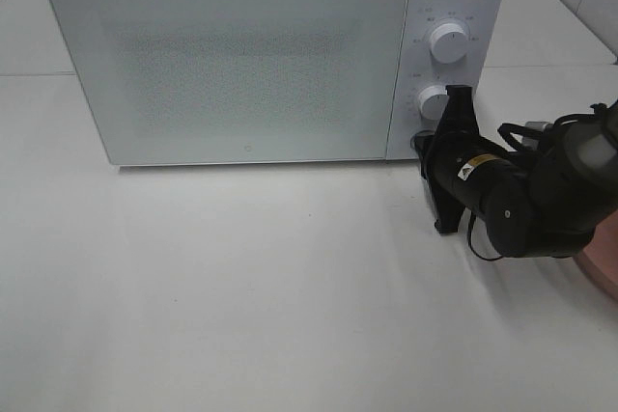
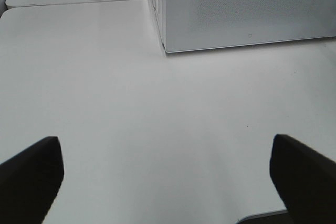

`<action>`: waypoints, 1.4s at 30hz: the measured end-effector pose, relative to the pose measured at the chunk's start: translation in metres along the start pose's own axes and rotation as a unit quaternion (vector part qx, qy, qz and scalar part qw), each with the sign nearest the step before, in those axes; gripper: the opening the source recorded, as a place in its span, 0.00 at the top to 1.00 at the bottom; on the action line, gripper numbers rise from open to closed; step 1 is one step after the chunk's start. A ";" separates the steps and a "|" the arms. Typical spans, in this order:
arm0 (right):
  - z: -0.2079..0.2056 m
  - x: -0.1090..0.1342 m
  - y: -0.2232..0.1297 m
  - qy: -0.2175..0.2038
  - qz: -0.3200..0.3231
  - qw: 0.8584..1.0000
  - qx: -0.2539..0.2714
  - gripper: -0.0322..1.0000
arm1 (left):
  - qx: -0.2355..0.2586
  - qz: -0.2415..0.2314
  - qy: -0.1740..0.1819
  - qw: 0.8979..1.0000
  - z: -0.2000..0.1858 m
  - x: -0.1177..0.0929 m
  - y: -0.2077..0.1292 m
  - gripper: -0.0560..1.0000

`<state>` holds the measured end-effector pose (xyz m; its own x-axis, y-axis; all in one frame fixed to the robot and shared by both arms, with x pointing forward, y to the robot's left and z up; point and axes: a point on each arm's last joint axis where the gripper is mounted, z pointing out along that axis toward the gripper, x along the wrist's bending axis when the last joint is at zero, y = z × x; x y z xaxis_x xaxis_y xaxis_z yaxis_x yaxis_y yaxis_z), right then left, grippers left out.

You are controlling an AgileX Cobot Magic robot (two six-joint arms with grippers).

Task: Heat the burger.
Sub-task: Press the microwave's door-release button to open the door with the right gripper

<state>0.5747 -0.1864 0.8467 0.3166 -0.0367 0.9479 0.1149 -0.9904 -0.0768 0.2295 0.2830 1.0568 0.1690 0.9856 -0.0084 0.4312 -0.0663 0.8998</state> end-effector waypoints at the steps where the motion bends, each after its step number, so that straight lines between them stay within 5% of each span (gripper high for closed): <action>1: 0.000 0.000 0.000 0.001 -0.001 1.000 -0.002 0.97 | 0.000 0.000 0.000 1.000 0.000 0.000 0.000 0.01; 22: 0.003 0.002 -0.001 0.033 0.004 0.999 -0.015 0.97 | 0.000 0.000 0.000 1.000 0.000 0.000 0.000 0.01; 42: 0.016 0.006 -0.003 -0.005 -0.029 0.999 -0.034 0.97 | 0.000 0.000 0.000 1.000 0.000 0.000 0.000 0.01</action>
<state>0.5916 -0.1812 0.8480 0.3209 0.0213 0.9469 0.0699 -0.9975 -0.0013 0.2295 0.2830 1.0568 0.1690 0.9856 -0.0084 0.4312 -0.0663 0.8998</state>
